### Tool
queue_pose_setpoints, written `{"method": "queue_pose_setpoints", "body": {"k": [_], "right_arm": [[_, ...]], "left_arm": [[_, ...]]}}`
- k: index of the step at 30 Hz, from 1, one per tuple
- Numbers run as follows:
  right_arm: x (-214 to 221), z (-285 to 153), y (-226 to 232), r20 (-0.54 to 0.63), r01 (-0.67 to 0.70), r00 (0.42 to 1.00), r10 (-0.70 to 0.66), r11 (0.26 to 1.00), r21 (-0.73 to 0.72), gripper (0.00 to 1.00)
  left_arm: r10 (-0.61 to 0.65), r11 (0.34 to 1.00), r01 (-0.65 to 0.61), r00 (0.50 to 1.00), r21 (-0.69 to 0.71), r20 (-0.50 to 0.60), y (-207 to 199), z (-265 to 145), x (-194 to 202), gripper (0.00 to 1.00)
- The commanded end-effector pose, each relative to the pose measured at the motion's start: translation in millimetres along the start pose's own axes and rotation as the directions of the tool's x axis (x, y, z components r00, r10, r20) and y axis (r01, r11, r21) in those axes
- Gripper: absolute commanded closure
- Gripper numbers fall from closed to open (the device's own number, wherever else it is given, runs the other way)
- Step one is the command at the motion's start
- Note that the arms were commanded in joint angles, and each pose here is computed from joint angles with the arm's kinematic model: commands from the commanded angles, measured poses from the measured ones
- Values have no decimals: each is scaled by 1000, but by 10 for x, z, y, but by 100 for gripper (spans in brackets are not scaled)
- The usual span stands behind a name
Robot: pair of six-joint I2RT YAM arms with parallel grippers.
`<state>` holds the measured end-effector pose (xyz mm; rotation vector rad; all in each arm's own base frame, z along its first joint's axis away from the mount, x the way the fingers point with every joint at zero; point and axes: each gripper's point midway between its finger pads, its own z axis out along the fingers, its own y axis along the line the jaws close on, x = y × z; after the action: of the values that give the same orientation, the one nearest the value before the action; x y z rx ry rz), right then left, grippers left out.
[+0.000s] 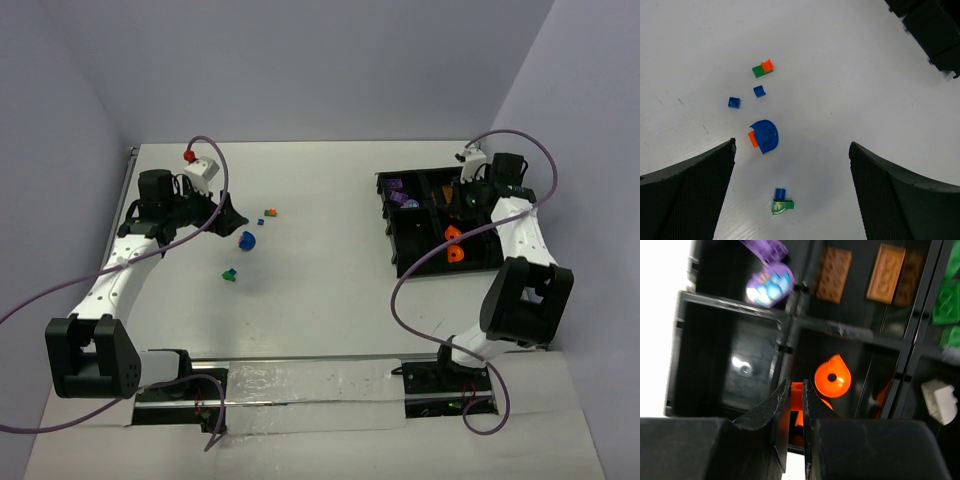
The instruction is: Sort the legos into containers by color
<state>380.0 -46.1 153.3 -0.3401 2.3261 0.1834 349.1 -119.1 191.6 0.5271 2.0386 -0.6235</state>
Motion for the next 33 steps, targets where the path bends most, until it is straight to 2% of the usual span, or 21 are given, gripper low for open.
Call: {"method": "queue_pose_setpoints", "body": {"k": [1, 4, 7, 11, 12, 15, 20, 23, 25, 27, 29, 31, 33], "right_arm": [[66, 28, -154, -39, -22, 999, 23, 1000, 18, 100], [164, 90, -251, -77, -43, 996, 46, 998, 39, 90], [221, 117, -355, -91, -59, 994, 65, 996, 68, 76], [282, 114, -434, -108, -61, 992, 72, 993, 100, 65], [293, 102, -437, -109, -59, 992, 70, 993, 105, 58], [302, 83, -432, -108, -55, 992, 66, 993, 109, 46], [297, 48, -445, -101, -48, 993, 61, 991, 127, 43], [275, 35, -455, -91, -47, 994, 60, 990, 135, 58], [266, 29, -434, -86, -53, 994, 65, 990, 128, 59], [210, -2, -359, -67, -63, 995, 69, 993, 96, 54], [120, -53, -264, -40, -73, 996, 75, 995, 65, 47], [-12, -109, -115, 0, -66, 998, 66, 998, 12, 43], [-118, -149, 30, 30, -63, 998, 63, 998, -28, 33]], "left_arm": [[28, 1000, -28, 999, -5, 30, -4, -7, -160, 1], [29, 1000, -29, 999, -8, 28, -2, -12, -152, 1], [32, 999, -31, 999, -11, 28, 1, -17, -154, 1], [31, 999, -30, 999, -11, 24, 4, -11, -137, 1], [32, 999, -32, 999, -9, 22, 3, -9, -126, 1], [35, 999, -35, 999, -10, 14, 6, -5, -88, 1], [41, 999, -41, 999, -14, -2, 14, -7, -32, 1], [48, 999, -49, 999, -21, -16, 21, -28, 28, 1], [48, 999, -48, 999, -25, -27, 23, -44, 60, 1], [46, 998, -48, 998, -35, -43, 40, -69, 118, 2], [65, 997, -70, 991, -35, -114, 76, -118, 341, 8], [154, 988, -156, 966, 7, -210, 92, -202, 614, 13], [258, 966, -249, 927, 68, -274, 132, -310, 871, 14]]}}
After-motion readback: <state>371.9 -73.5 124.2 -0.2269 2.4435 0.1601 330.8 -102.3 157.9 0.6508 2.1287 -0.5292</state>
